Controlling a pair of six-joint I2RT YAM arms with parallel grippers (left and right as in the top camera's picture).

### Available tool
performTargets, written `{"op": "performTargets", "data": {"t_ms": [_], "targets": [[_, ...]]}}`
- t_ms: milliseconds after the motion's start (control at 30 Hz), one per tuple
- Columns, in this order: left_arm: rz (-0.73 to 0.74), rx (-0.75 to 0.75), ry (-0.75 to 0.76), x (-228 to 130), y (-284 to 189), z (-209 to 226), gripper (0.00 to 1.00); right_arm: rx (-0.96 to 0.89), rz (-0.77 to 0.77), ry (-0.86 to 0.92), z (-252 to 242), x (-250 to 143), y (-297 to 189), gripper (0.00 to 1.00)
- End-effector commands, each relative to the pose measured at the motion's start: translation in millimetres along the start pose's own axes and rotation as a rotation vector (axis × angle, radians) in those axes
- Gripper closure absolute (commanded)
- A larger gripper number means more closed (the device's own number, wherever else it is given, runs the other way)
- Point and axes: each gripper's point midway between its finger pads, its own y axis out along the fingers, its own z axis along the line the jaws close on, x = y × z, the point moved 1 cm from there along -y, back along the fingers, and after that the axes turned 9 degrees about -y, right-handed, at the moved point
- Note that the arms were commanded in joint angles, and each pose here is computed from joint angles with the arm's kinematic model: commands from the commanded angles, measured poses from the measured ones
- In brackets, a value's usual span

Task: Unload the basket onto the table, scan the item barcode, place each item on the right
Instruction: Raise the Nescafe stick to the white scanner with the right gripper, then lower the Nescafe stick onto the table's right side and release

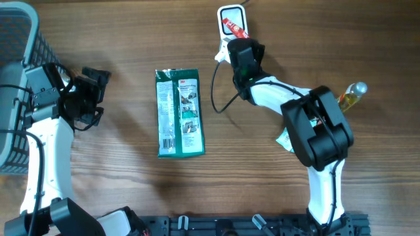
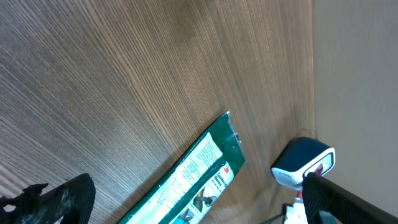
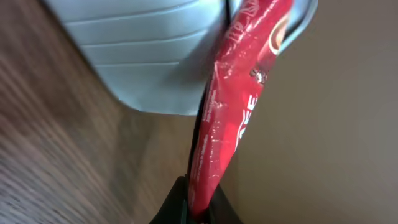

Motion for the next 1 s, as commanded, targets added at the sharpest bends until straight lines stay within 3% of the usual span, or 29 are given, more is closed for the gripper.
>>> {"op": "performTargets", "data": {"t_ms": [0, 167, 333, 433, 667, 833, 967], "targets": [[-0.01, -0.009, 0.008, 3, -4, -1, 0.0, -0.006, 0.021, -0.007, 2, -1, 4, 0.96], [-0.01, -0.009, 0.008, 3, -4, -1, 0.0, -0.019, 0.034, 0.002, -2, -4, 4, 0.96], [-0.01, -0.009, 0.008, 3, -4, -1, 0.0, -0.214, 0.175, 0.024, -52, -29, 0, 0.96], [-0.01, -0.009, 0.008, 3, -4, -1, 0.0, -0.219, 0.194, -0.067, -55, -31, -1, 0.96], [-0.01, -0.009, 0.008, 3, -4, -1, 0.0, -0.239, 0.194, 0.03, -66, -31, -11, 0.96], [-0.01, -0.009, 0.008, 3, -4, -1, 0.0, -0.201, 0.083, 0.242, -112, -38, -61, 0.96], [-0.01, -0.009, 0.008, 3, -4, -1, 0.0, 0.043, -0.074, 0.579, -107, -47, -114, 0.96]]}}
